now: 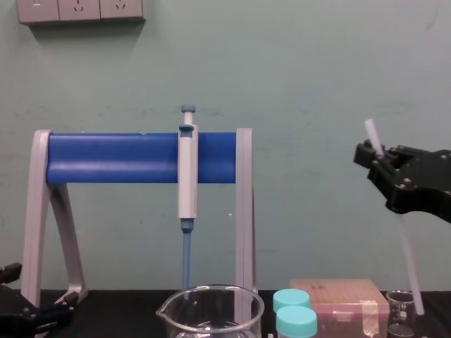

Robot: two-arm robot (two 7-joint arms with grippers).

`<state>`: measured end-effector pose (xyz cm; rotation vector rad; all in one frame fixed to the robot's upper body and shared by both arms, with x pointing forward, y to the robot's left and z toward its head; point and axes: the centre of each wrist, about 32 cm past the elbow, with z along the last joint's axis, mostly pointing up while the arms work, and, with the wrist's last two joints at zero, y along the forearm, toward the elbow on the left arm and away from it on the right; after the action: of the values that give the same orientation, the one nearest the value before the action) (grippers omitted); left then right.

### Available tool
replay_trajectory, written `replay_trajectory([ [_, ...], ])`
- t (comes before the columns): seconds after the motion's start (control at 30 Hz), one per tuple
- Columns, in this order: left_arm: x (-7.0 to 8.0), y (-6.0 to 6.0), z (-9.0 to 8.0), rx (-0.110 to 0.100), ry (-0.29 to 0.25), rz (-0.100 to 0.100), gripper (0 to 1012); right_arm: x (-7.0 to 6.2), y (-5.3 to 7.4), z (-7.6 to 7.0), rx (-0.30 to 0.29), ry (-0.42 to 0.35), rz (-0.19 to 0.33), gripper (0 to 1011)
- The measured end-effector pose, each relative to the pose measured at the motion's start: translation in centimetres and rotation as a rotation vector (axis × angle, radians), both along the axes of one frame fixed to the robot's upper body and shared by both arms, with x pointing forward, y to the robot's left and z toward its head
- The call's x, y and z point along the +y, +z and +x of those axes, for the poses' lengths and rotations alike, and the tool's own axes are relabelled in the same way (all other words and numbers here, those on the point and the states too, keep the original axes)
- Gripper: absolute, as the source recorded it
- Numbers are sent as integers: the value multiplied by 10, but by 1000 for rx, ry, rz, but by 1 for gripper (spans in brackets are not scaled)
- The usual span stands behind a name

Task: Pick up the stirring rod with one hand, then place it down.

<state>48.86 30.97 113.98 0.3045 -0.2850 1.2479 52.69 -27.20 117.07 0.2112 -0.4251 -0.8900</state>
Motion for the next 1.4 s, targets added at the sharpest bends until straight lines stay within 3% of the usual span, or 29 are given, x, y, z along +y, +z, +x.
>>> replay_trajectory([
  [0.2,0,0,0,0,0,0,1000,-6,-13,-2,-34,-32,30,72],
  [0.57,0,0,0,0,0,0,1000,-11,-24,-12,-27,-67,72,72],
  [0.83,0,0,0,0,0,0,1000,-15,-28,-20,-27,-94,98,72],
  [1.4,0,0,0,0,0,0,1000,-18,-31,-26,-12,-115,94,72],
])
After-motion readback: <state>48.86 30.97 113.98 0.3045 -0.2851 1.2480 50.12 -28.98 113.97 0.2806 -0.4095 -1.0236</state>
